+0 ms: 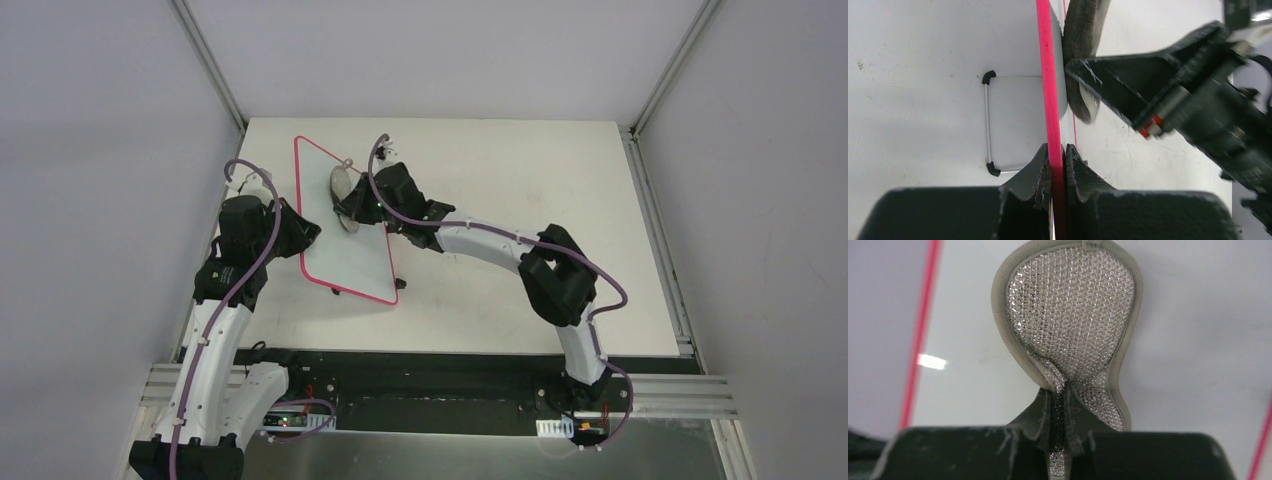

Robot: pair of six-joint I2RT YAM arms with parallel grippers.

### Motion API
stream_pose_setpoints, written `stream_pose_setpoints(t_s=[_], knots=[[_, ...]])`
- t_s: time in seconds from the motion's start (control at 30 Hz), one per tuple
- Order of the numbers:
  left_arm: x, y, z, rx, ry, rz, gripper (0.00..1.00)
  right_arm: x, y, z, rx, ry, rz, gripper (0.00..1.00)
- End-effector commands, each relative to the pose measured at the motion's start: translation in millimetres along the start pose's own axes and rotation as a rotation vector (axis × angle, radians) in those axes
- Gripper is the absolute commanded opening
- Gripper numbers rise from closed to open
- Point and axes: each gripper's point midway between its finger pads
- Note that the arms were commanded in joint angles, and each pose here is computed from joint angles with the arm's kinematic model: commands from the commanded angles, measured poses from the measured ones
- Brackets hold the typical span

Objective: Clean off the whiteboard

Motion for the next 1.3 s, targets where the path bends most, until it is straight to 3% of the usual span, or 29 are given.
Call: stream_pose_setpoints(t_s=[0.0, 0.3, 0.43, 0.57, 0.93, 1.07, 1.27], knots=[[9.2, -0.5, 94.8, 0.354, 0.119, 0.045, 0.0, 91.8, -34.0, 45.6, 0.124, -0.04, -0.232, 0.0], [7.5, -1.4, 93.6, 0.346, 0.121, 0.054, 0.0, -47.7, -19.9, 34.5, 0.09, 0.13, -0.003, 0.0], [6.8, -1.6, 93.7, 0.345, 0.12, 0.058, 0.0, -83.1, -29.3, 45.8, 0.095, 0.133, 0.073, 0.0], [6.2, -1.0, 94.2, 0.349, 0.118, 0.061, 0.0, -63.4, -37.0, 45.4, 0.094, 0.11, 0.047, 0.0], [7.7, -0.5, 94.8, 0.353, 0.12, 0.054, 0.0, 87.3, -71.1, 97.7, 0.189, -0.042, -0.218, 0.0], [7.2, -0.2, 94.4, 0.354, 0.119, 0.056, 0.0, 81.0, -87.2, 97.1, 0.175, -0.031, -0.22, 0.0], [6.4, -0.2, 94.7, 0.356, 0.117, 0.06, 0.0, -3.8, -95.3, 108.3, 0.155, 0.001, -0.047, 0.0]])
Point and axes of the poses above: each gripper's point midway between its finger pads, its own y axis out along the fingers, its own x axis along the line the jaws close on, z = x × y, and after that the axes turned 13 degrees about y, right-handed
